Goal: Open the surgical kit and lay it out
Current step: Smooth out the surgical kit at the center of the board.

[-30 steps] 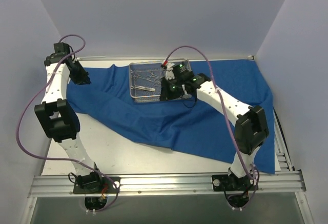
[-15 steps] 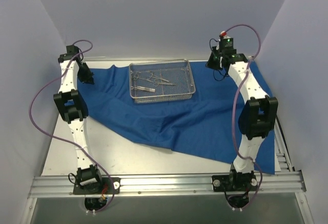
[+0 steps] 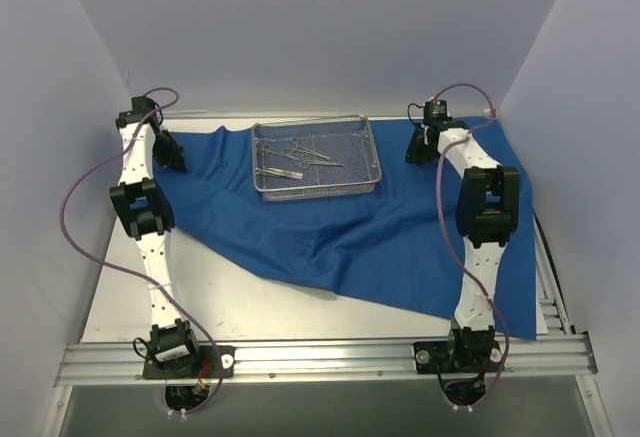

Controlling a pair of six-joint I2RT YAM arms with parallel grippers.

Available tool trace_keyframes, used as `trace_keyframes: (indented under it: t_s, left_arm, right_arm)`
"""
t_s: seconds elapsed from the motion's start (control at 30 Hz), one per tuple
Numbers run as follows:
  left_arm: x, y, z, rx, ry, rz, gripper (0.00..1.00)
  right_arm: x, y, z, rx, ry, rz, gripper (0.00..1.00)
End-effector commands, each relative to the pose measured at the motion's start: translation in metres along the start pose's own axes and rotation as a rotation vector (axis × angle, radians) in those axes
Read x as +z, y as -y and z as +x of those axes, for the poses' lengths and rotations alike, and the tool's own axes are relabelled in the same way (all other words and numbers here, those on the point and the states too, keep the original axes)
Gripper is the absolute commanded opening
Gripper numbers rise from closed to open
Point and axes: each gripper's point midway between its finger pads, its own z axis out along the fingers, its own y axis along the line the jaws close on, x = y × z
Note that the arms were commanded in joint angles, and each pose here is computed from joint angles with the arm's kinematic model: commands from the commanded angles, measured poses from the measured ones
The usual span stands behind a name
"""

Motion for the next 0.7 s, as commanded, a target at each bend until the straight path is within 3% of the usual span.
trace_keyframes:
  t_s: [0.0, 0.3, 0.67]
  left_arm:
    - [0.028, -0.021, 0.019, -0.05, -0.089, -0.051, 0.02]
    - [0.062, -0.03, 0.011, -0.15, -0.112, 0.045, 0.02]
    - [0.083, 0.011, -0.024, -0.266, -0.052, 0.352, 0.02]
  right_arm:
    - [0.011, 0.006, 0.01, -0.013, -0.016, 0.026, 0.0]
    - [0.057, 0.013, 0.035, 0.047, -0.105, 0.027, 0.0]
    - [0.096, 0.02, 0.034, 0.201, -0.112, -0.017, 0.0]
